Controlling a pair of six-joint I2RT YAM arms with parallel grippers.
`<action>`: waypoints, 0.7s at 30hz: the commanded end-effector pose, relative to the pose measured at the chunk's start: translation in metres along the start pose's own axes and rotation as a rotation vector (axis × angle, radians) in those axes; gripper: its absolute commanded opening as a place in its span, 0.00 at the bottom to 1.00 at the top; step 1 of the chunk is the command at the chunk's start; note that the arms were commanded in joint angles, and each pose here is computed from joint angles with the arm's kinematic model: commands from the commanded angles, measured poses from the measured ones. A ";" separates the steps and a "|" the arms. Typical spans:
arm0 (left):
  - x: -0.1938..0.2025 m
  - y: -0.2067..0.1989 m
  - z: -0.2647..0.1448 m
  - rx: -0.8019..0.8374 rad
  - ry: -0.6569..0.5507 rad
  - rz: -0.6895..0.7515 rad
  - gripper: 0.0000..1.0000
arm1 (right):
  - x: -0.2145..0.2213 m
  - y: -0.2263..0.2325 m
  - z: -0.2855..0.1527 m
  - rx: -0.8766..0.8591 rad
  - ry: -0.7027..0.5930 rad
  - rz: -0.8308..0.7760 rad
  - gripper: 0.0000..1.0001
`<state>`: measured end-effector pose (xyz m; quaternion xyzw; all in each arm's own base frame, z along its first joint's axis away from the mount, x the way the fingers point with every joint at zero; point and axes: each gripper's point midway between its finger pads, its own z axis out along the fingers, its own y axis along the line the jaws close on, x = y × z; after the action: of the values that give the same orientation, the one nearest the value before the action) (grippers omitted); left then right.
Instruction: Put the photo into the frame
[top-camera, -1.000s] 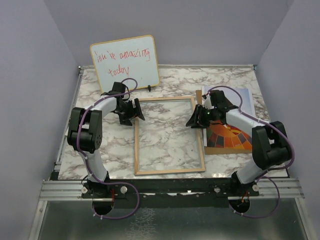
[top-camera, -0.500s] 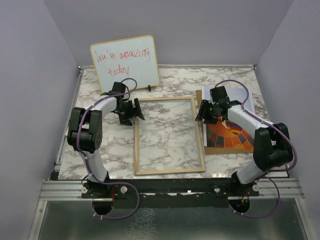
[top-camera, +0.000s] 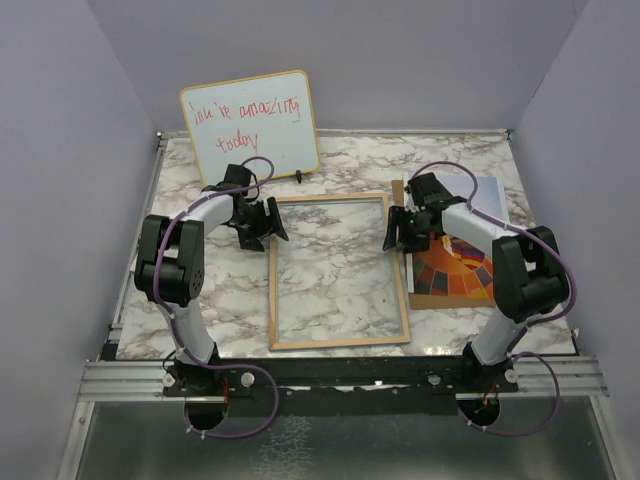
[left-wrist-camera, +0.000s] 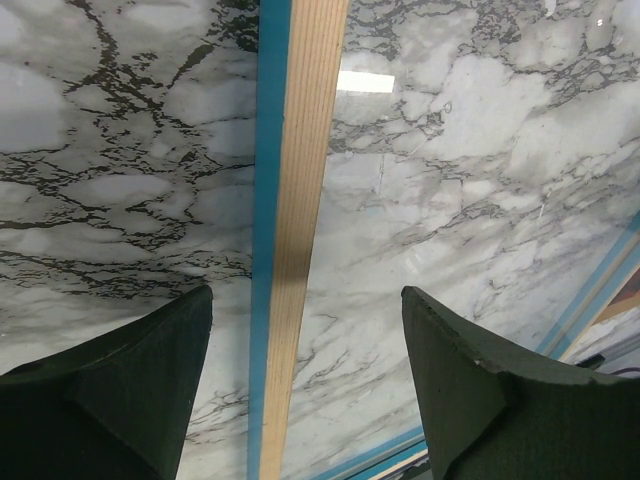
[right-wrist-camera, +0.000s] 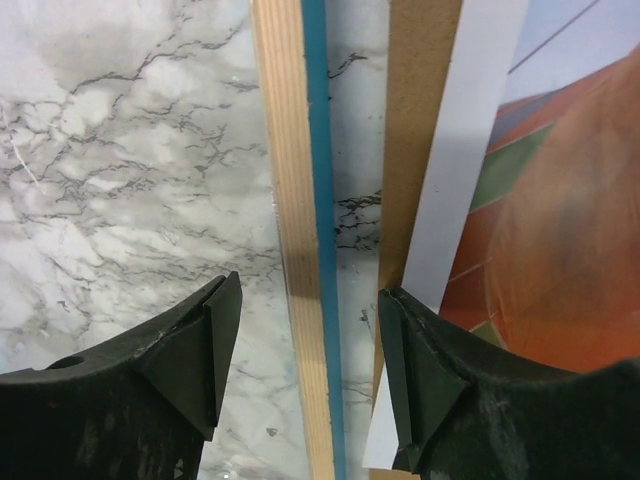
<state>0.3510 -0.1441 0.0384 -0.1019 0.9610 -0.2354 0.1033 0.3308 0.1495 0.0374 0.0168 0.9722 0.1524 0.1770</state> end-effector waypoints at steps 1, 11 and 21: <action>0.017 0.015 0.016 -0.039 0.043 0.003 0.78 | 0.003 0.001 0.002 0.026 0.031 -0.035 0.63; 0.016 0.017 0.019 -0.043 0.047 0.006 0.77 | 0.011 -0.010 0.002 0.072 0.037 -0.026 0.30; 0.017 0.019 0.021 -0.048 0.052 0.006 0.77 | 0.016 -0.017 -0.001 0.096 0.018 -0.002 0.13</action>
<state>0.3508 -0.1439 0.0380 -0.1011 0.9609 -0.2356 0.1050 0.3263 0.1464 0.0356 0.0120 0.9749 0.1332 0.1782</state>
